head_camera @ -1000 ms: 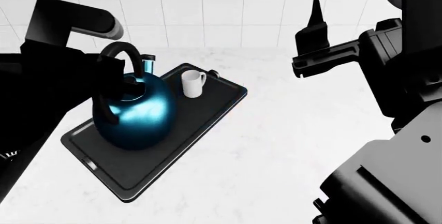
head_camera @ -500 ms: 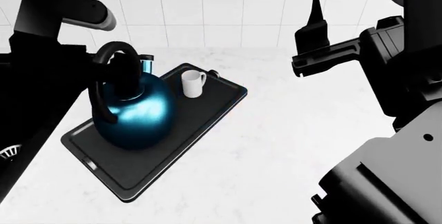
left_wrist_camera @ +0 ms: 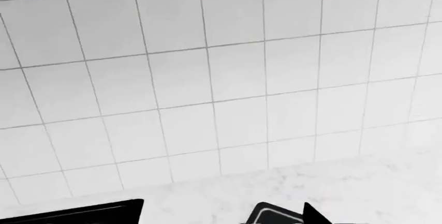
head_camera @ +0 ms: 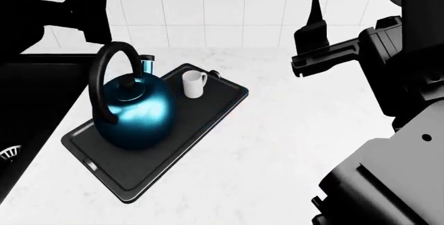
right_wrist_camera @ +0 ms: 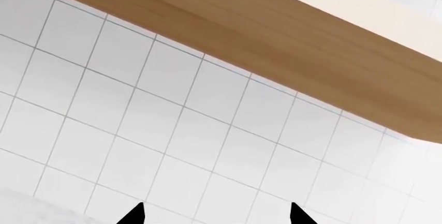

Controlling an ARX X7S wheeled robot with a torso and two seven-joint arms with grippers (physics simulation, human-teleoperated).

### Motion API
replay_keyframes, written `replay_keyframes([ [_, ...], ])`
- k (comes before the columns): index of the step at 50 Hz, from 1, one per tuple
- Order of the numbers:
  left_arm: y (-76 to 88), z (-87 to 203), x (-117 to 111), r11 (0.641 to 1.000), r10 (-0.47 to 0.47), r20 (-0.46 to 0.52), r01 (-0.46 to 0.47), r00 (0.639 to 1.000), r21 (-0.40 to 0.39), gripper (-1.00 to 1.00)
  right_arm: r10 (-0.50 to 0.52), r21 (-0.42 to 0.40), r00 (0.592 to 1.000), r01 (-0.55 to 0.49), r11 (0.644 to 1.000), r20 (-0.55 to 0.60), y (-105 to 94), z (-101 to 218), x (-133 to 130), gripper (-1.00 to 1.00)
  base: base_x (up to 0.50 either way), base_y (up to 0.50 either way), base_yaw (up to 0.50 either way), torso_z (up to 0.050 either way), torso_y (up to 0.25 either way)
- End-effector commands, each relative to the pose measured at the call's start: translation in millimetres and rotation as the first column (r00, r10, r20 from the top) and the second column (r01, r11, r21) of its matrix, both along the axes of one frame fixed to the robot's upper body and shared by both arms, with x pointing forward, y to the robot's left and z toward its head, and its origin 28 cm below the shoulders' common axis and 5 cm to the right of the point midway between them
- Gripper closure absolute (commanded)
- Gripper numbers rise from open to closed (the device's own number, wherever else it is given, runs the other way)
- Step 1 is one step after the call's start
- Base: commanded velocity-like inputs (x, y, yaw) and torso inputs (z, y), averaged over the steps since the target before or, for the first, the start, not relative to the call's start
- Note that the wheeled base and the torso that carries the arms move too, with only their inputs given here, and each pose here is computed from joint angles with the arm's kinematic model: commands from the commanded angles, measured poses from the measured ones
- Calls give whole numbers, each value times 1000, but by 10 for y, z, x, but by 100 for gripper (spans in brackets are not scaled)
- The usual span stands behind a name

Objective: Pick the kettle from the counter and place it on the tray. Then pick the mug from the cabinet and place it on the tray. Then close the cabinet doors.

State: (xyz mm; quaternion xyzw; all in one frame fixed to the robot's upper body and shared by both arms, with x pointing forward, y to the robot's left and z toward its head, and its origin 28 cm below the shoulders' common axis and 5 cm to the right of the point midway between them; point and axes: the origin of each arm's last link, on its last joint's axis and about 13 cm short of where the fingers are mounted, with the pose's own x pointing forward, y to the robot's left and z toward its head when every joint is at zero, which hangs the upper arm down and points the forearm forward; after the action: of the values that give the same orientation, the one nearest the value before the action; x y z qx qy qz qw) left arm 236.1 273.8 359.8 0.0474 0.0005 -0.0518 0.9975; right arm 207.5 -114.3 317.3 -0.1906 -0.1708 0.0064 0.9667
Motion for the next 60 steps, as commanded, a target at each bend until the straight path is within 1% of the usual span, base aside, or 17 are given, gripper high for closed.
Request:
replay_keyframes([
  [1,71,231,-287,998,12,138,-3,990,-58,-100,2,-1,1000,-2,1000,3,13,14,12,-100,0,0,0,0,0],
  [7,97,172,-411,997,28,144,-17,989,-77,-100,1,-1,1000,-1,1000,6,20,22,12,-100,0,0,0,0,0],
  [12,101,87,-463,995,16,128,-4,992,-98,-100,1,-1,1000,-1,1000,9,23,30,2,-100,0,0,0,0,0],
  [20,93,-83,-496,995,2,92,8,996,-102,-100,1,-1,1000,-1,1000,21,24,64,-15,-100,0,0,0,0,0],
  [28,95,-128,-510,994,3,88,6,996,-107,-100,1,-6,1000,0,1000,24,27,60,-8,-100,0,29,0,0,0],
  [60,155,-173,-470,994,45,93,-36,995,-101,-100,-2,-14,1000,2,1000,17,57,90,-23,-100,0,487,0,0,0],
])
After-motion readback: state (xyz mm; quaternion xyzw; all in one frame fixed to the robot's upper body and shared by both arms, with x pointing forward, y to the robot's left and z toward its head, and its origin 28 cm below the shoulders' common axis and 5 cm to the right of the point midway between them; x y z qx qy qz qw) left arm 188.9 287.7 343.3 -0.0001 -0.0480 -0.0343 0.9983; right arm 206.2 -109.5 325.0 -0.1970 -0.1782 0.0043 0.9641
